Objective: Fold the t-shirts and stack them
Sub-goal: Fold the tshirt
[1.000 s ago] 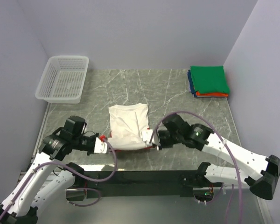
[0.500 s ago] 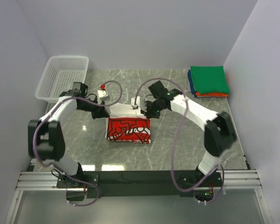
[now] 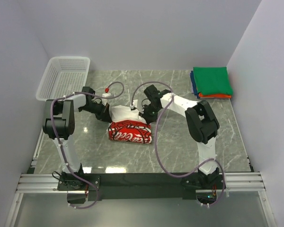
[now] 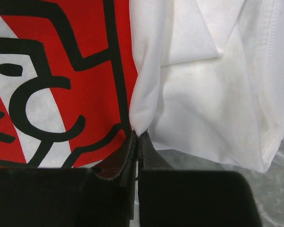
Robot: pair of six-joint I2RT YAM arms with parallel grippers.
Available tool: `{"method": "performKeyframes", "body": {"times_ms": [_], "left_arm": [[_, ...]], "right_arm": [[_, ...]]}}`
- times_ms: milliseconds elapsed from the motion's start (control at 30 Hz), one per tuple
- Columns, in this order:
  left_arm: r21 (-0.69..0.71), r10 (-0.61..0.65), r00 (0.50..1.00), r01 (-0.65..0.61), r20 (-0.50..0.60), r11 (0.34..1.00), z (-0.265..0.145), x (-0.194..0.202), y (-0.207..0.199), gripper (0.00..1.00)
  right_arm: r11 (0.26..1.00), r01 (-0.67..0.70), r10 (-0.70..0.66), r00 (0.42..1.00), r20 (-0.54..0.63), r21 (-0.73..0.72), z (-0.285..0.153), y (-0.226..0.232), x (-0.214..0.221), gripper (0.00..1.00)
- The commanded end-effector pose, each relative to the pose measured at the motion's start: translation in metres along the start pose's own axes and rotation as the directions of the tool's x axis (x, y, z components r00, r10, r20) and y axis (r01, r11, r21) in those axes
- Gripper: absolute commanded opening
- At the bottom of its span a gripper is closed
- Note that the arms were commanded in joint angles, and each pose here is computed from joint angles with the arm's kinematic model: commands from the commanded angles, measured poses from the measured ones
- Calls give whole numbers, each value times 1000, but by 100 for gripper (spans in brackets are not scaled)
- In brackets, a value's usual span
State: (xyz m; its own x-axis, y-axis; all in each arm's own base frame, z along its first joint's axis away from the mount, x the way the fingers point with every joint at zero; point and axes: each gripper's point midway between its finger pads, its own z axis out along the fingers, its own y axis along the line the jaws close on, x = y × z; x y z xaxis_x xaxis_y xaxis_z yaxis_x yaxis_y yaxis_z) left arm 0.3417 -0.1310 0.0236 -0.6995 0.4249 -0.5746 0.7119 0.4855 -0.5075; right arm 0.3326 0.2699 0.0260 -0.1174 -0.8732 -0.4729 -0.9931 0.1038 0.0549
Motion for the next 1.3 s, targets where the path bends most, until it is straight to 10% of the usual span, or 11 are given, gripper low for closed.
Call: {"method": "performKeyframes", "body": {"times_ms": [0, 333, 500, 667, 833, 1267], "left_arm": [[2, -26, 999, 26, -38, 1000, -9, 14, -27, 1], [92, 94, 996, -94, 10, 991, -40, 29, -102, 1], [26, 278, 952, -283, 125, 959, -68, 2, -104, 40], [-76, 513, 840, -508, 174, 858, -85, -35, -109, 57], [-37, 644, 759, -644, 96, 764, -46, -55, -127, 54], [191, 631, 774, -611, -64, 769, 41, -28, -145, 49]], "right_arm": [[998, -23, 21, 999, -28, -55, -8, 40, 3, 0], [989, -77, 79, 997, 14, -130, -45, 96, 1, 0], [966, -184, 201, 977, 77, -184, -76, 88, -15, 36], [899, -346, 408, 885, 225, -268, -100, 46, -48, 36], [836, -426, 514, 829, 221, -346, -73, 6, -76, 30], [699, -527, 668, 722, 180, -482, -15, -11, -97, 28]]}}
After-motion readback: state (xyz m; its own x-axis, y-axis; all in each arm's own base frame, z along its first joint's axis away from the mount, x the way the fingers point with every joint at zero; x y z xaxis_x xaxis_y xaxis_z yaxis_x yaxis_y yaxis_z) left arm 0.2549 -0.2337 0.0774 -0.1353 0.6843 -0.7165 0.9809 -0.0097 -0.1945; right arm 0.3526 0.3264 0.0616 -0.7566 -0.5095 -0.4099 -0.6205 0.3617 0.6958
